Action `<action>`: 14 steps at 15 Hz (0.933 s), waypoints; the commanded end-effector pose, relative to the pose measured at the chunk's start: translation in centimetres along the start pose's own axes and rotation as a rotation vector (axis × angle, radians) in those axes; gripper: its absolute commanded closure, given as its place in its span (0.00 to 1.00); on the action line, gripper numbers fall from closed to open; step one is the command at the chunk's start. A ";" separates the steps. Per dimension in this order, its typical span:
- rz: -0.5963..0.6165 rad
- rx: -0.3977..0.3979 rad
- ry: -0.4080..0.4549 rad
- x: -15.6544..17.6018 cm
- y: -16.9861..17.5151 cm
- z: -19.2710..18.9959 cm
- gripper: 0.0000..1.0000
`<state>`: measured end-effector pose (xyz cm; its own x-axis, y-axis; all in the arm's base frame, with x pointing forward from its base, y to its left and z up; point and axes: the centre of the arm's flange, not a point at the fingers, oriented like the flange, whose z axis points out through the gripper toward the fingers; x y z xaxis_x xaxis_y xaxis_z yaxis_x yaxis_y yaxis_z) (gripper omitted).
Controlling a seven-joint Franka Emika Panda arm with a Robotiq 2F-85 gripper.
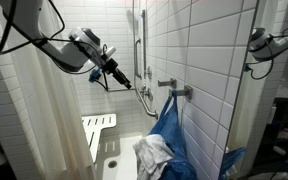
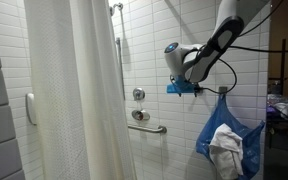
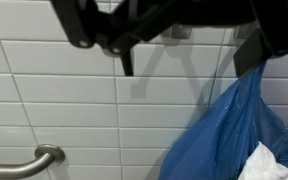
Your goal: Take the towel out of the plastic and hang it on the left hook.
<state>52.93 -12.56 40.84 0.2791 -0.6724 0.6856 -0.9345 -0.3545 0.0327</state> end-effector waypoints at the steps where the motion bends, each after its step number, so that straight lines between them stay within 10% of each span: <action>1: -0.007 -0.075 0.005 -1.1 -1.1 1.1 0.00; 14: 0.025 -0.319 -0.019 -2.3 -2.9 7.3 0.00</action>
<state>55.01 -14.55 34.73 0.2895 -0.6776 0.6761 -0.9569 -0.1888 0.2205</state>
